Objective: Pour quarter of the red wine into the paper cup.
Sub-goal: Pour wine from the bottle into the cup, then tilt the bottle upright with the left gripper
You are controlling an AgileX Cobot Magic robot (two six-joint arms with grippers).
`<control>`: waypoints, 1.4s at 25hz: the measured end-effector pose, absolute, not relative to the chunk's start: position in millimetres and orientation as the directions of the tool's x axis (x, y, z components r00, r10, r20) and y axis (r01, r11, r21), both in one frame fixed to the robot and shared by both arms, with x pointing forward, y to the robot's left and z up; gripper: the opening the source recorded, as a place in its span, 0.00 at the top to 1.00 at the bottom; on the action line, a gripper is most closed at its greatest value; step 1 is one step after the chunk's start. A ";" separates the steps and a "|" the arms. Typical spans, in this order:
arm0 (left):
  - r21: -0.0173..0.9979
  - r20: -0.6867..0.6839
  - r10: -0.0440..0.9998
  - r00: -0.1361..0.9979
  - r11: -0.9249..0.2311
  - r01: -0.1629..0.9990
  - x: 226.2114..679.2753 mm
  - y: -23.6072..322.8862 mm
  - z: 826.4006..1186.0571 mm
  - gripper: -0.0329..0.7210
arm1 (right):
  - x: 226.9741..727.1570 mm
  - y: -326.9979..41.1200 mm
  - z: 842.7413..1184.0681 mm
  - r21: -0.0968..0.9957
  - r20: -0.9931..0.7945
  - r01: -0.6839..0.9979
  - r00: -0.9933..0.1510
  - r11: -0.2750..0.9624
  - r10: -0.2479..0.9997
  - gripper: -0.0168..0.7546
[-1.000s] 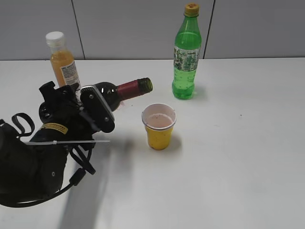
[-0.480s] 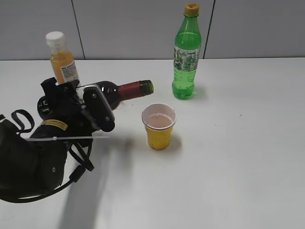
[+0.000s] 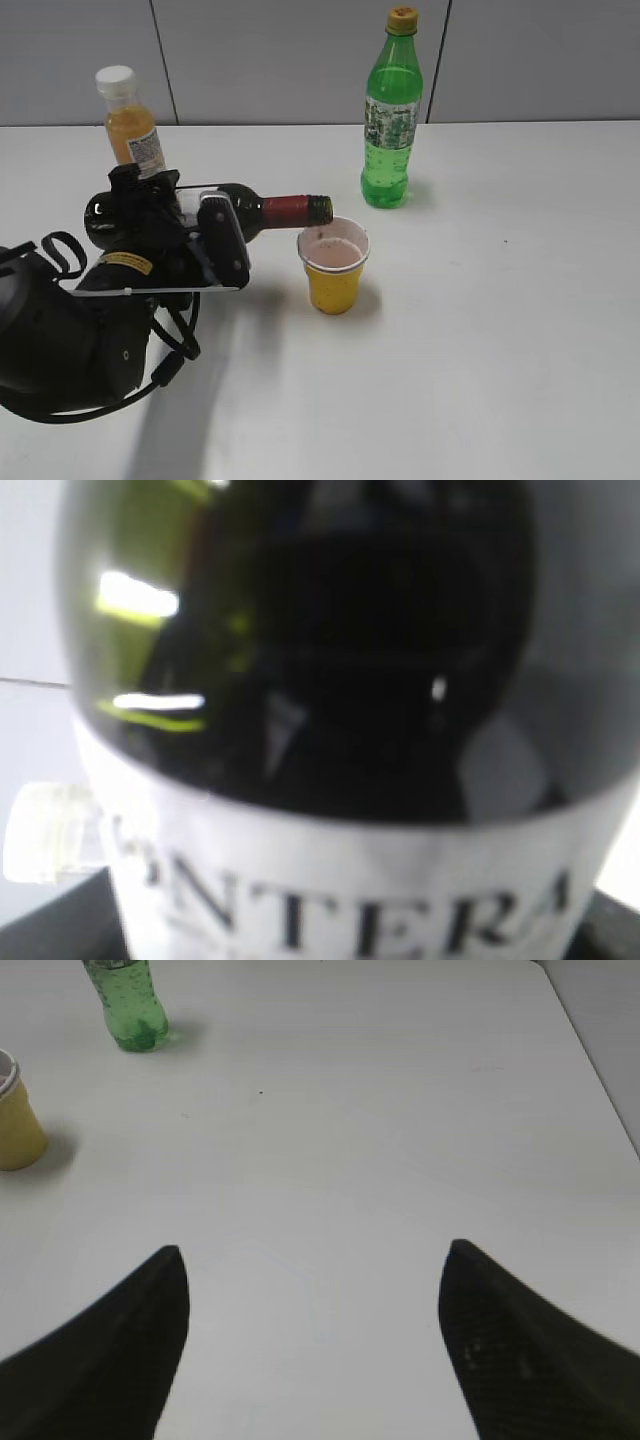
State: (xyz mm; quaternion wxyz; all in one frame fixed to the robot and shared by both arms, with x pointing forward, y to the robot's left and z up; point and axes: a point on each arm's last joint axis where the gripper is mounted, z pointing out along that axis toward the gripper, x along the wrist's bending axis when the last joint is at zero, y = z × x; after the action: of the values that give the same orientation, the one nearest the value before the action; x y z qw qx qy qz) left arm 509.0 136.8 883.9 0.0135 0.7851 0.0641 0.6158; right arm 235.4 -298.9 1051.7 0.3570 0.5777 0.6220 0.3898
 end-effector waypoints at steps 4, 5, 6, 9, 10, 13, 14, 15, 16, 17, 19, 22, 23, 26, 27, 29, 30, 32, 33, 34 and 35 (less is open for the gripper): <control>0.059 0.969 0.075 0.235 -0.996 0.073 509.1 136.7 883.8 0.25 | 235.4 -298.9 1051.7 0.897 0.006 0.440 -0.078 0.029 0.997 0.21; 0.052 0.969 0.067 0.236 -0.996 0.071 509.1 136.7 883.8 0.25 | 235.4 -298.9 1051.7 0.897 0.006 0.440 -0.078 0.029 0.997 0.21; 0.043 0.970 0.059 0.236 -0.997 0.069 509.1 136.7 883.9 0.25 | 235.4 -298.9 1051.7 0.897 0.006 0.440 -0.078 0.029 0.997 0.21; -0.006 0.971 0.008 0.239 -0.998 0.057 509.1 136.7 883.9 0.25 | 235.4 -298.9 1051.7 0.897 0.006 0.440 -0.078 0.029 0.997 0.21; -0.028 0.971 -0.015 0.240 -0.998 0.052 509.1 136.7 883.9 0.25 | 235.4 -298.9 1051.7 0.897 0.006 0.440 -0.078 0.029 0.997 0.21; -0.068 0.969 -0.056 0.242 -0.997 0.042 509.1 136.7 883.9 0.25 | 235.4 -298.9 1051.7 0.897 0.006 0.440 -0.078 0.029 0.997 0.21; -0.074 0.968 -0.062 0.242 -0.996 0.041 509.1 136.7 883.9 0.25 | 235.4 -298.9 1051.7 0.897 0.006 0.440 -0.078 0.029 0.997 0.21; -0.076 0.968 -0.064 0.243 -0.996 0.040 509.1 136.7 883.9 0.25 | 235.3 -298.9 1051.6 0.897 0.006 0.441 -0.078 0.029 0.997 0.21; -0.078 0.968 -0.066 0.243 -0.996 0.040 509.1 136.7 883.9 0.25 | 235.3 -298.9 1051.6 0.897 0.006 0.441 -0.078 0.029 0.997 0.21; -0.079 0.968 -0.067 0.243 -0.996 0.040 509.1 136.7 883.9 0.25 | 235.3 -298.9 1051.5 0.897 0.006 0.442 -0.078 0.029 0.997 0.21; -0.079 0.968 -0.068 0.243 -0.996 0.040 509.1 136.7 883.9 0.25 | 235.3 -298.9 1051.5 0.897 0.006 0.442 -0.078 0.029 0.997 0.21; -0.081 0.968 -0.069 0.243 -0.996 0.039 509.1 136.7 883.9 0.25 | 235.3 -298.9 1051.6 0.897 0.006 0.441 -0.078 0.029 0.997 0.21; -0.081 0.968 -0.069 0.243 -0.996 0.039 509.1 136.7 883.9 0.25 | 235.3 -298.9 1051.6 0.897 0.006 0.441 -0.078 0.029 0.997 0.21; -0.072 0.969 -0.058 0.239 -0.996 0.048 510.7 135.9 885.1 0.25 | 235.3 -298.9 1051.6 0.897 0.006 0.441 -0.078 0.029 0.997 0.21; -0.058 0.971 -0.044 0.234 -0.997 0.051 511.8 134.9 886.1 0.25 | 235.3 -298.9 1051.6 0.897 0.006 0.441 -0.078 0.029 0.997 0.21; -0.016 0.975 -0.003 0.223 -0.998 0.059 514.2 132.6 888.2 0.25 | 235.3 -298.9 1051.6 0.897 0.006 0.441 -0.078 0.029 0.997 0.21; 0.003 0.976 0.017 0.218 -0.998 0.063 515.1 131.8 889.0 0.25 | 235.3 -298.9 1051.6 0.897 0.006 0.441 -0.078 0.029 0.997 0.21; 0.025 0.977 0.038 0.211 -0.998 0.065 516.2 130.6 890.1 0.25 | 235.3 -298.9 1051.6 0.897 0.006 0.441 -0.078 0.029 0.997 0.21; 0.038 0.976 0.051 0.210 -0.997 0.066 516.2 130.4 890.2 0.25 | 235.3 -298.9 1051.6 0.897 0.006 0.441 -0.078 0.029 0.997 0.21; 0.058 0.976 0.071 0.208 -0.996 0.069 516.3 130.4 890.2 0.25 | 235.3 -298.9 1051.6 0.897 0.006 0.441 -0.078 0.029 0.997 0.21; 0.077 0.974 0.090 0.207 -0.994 0.073 516.3 130.4 890.2 0.25 | 235.3 -298.9 1051.6 0.897 0.006 0.441 -0.078 0.029 0.997 0.21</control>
State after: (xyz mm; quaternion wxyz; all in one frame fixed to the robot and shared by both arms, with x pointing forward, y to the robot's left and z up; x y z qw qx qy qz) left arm 516.3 130.4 890.2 0.0069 0.7767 0.0525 0.6276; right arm 235.3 -298.9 1051.6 0.3568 0.5778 0.6221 0.3896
